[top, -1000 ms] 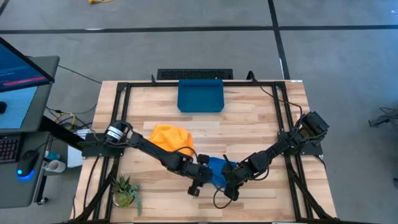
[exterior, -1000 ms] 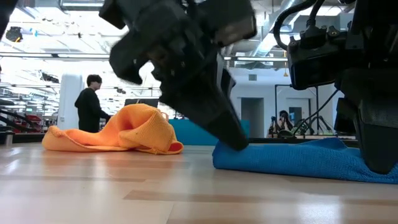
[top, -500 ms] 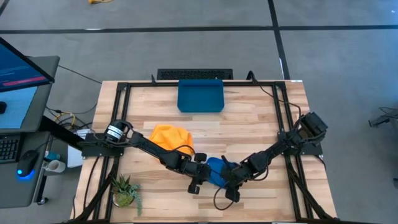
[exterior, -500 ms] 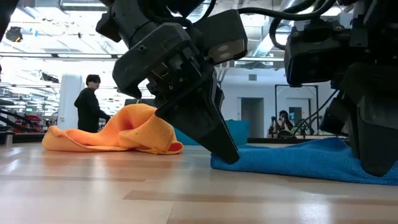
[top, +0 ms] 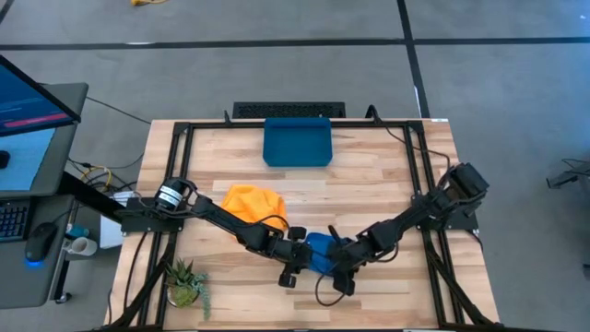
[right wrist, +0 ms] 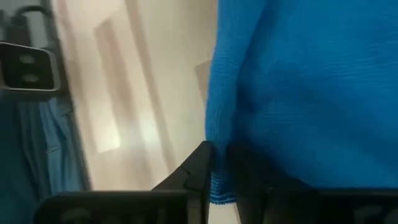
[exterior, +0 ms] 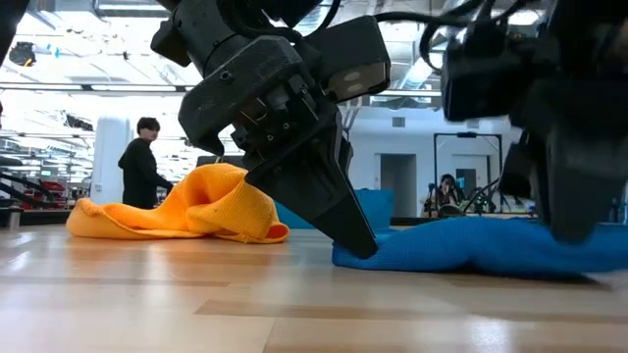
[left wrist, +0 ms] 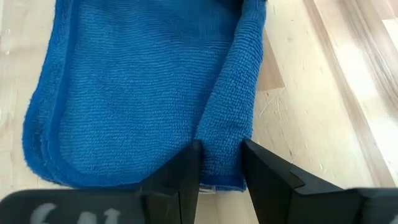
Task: Roll microfiber towels into tight, uniform cylinder then place into a basket
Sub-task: Roll the blue microfiber towel
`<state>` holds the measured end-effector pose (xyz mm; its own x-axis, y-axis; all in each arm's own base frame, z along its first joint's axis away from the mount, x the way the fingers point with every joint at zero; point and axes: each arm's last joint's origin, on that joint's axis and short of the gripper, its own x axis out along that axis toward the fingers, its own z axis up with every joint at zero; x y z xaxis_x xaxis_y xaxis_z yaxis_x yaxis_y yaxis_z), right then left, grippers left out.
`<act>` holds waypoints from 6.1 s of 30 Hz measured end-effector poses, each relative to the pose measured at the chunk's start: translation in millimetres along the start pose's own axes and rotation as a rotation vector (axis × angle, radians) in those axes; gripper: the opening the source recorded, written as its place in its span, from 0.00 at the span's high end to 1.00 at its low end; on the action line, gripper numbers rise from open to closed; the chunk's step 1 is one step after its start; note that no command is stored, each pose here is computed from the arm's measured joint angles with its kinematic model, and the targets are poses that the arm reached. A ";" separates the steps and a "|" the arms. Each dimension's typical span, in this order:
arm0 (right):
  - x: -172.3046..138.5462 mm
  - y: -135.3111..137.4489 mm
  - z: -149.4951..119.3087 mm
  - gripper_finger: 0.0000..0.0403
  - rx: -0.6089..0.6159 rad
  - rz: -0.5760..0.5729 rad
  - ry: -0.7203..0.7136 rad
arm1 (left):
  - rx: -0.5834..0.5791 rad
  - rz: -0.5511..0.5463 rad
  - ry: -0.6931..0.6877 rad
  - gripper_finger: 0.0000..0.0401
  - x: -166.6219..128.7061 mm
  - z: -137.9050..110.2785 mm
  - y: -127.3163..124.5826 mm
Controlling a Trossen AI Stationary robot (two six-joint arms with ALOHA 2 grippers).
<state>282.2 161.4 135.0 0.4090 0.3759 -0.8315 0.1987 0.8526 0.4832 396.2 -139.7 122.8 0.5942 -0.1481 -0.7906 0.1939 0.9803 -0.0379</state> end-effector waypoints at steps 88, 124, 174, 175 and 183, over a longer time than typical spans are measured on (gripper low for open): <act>-0.3 27.8 -40.5 0.96 -0.238 -0.187 -0.159 | -0.053 0.003 0.015 0.72 1.0 -2.1 0.4; 12.9 28.1 -40.5 0.97 -0.283 -0.201 -0.212 | -0.055 0.003 0.016 0.72 1.1 -2.2 0.6; 8.5 -7.3 -13.9 0.96 0.123 -0.284 -0.149 | 0.362 0.182 -0.092 0.72 -25.1 5.4 -47.4; 8.5 -7.6 -13.6 0.96 0.122 -0.285 -0.149 | 0.356 0.174 -0.092 0.72 -22.1 5.0 -45.6; 8.8 -7.5 -12.3 0.95 0.110 -0.278 -0.156 | 0.300 0.159 -0.081 0.70 -18.6 6.8 -31.5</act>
<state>273.3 162.8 120.8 0.4552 0.0671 -0.8878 0.4135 0.8671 0.2776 384.4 -168.7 142.9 0.6929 -0.0182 -0.7208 0.3079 0.9114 0.2730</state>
